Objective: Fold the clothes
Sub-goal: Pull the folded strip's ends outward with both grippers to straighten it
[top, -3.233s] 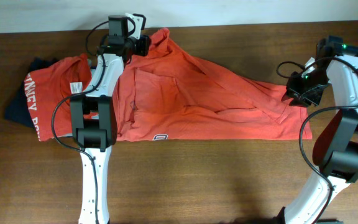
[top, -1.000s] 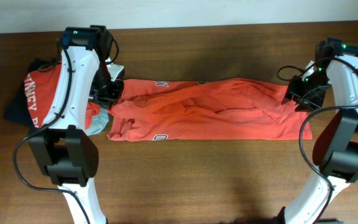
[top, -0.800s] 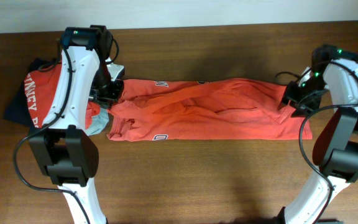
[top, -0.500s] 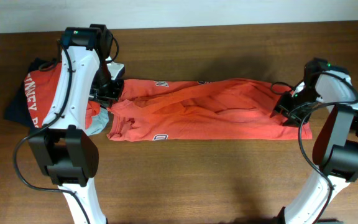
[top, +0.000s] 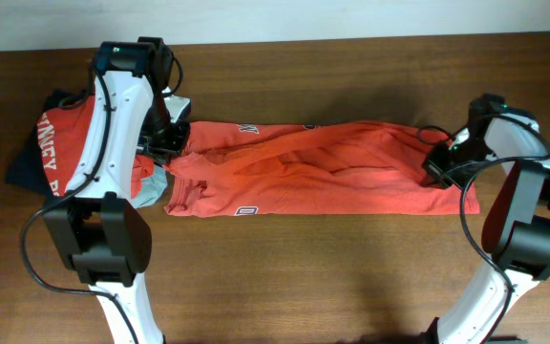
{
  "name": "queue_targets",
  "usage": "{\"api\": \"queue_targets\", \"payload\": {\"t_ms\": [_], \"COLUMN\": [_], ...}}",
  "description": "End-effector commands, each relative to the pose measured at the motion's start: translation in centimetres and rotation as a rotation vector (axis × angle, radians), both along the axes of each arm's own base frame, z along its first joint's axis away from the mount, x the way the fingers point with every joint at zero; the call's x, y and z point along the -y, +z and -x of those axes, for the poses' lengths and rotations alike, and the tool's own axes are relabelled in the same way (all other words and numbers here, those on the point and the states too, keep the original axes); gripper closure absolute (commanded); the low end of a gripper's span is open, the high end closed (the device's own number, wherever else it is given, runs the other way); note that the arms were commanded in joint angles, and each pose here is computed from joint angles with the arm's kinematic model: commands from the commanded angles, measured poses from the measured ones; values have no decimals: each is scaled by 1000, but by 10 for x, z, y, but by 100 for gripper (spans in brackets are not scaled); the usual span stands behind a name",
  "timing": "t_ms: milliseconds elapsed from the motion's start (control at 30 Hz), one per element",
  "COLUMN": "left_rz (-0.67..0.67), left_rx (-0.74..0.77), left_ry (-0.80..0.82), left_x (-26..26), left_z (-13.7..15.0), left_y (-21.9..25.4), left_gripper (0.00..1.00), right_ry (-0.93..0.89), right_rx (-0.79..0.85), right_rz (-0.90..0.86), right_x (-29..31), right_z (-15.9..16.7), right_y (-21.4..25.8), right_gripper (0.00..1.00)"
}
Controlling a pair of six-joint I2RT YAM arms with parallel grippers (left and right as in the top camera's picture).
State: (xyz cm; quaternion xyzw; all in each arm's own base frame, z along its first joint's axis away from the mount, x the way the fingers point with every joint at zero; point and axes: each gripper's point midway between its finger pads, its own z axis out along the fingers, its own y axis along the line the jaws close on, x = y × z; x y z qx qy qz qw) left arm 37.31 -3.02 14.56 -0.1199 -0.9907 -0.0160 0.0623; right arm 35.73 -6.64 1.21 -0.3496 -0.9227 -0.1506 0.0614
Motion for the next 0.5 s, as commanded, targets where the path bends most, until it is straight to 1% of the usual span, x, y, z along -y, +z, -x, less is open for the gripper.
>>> {"api": "queue_targets", "payload": {"t_ms": [0, 100, 200, 300, 467], "left_rz": [-21, -37, -38, -37, -39], "left_rx": [19, 27, 37, 46, 32], "left_ry": [6, 9, 23, 40, 68], "left_x": [-8, -12, -18, -24, -35], "left_z": [0, -2, -4, -6, -2], "left_y": [6, 7, 10, 13, 15], "left_gripper": [100, 100, 100, 100, 100], "right_ry": [-5, -1, 48, 94, 74], "right_rx": [92, 165, 271, 348, 338], "right_rz": [33, 43, 37, 22, 35], "right_x": [24, 39, 48, 51, 62], "right_z": [-14, -25, -39, -49, -44], "right_y": [31, 52, 71, 79, 78], "right_gripper": [96, 96, 96, 96, 96]}}
